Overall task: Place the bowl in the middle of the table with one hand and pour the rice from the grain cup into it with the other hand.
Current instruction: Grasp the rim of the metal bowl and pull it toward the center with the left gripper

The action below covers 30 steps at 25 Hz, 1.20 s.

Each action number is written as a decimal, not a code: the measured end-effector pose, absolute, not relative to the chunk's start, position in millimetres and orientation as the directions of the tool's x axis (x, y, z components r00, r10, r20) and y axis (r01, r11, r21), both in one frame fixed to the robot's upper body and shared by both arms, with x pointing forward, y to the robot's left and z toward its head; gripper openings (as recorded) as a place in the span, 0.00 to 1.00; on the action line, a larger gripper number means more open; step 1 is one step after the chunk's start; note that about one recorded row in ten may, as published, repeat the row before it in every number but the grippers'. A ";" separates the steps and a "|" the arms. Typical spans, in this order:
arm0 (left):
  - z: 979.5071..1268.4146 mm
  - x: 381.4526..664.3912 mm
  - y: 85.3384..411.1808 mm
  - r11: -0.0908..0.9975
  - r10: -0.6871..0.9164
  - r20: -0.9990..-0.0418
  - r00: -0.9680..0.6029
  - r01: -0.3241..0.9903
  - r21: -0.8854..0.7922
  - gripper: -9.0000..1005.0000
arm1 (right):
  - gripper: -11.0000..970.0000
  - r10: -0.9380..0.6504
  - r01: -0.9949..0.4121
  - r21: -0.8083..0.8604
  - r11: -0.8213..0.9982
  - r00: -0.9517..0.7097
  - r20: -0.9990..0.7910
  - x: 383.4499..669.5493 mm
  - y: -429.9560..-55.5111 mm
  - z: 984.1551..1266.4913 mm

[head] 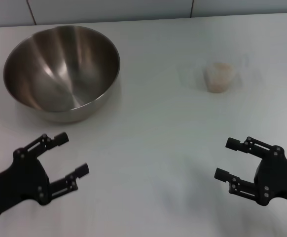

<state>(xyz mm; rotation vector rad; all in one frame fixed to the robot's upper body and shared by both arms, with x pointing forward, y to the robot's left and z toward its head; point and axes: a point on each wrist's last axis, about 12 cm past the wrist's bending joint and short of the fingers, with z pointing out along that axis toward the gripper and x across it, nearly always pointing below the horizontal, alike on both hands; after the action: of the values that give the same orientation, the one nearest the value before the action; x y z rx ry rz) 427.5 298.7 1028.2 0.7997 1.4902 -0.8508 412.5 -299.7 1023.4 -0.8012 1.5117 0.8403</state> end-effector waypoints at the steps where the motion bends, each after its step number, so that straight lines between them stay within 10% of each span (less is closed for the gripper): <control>1: 1028.2 427.5 298.7 0.499 0.012 -0.997 -0.082 0.864 -0.065 0.81 | 0.74 -0.027 -0.859 0.068 0.507 -0.094 -0.995 412.5 -299.7 1023.4; 30: 1122.7 563.0 351.0 0.789 -0.117 -0.917 -0.381 0.525 -0.319 0.80 | 0.74 -0.037 -0.859 0.033 0.511 -0.061 -0.997 425.4 -302.0 1030.6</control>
<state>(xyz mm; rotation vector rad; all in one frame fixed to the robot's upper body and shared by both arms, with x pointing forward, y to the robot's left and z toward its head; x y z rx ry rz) 563.0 351.0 1122.7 0.3116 1.8441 -0.7053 425.4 -302.0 1030.6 -0.8159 1.4887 0.8122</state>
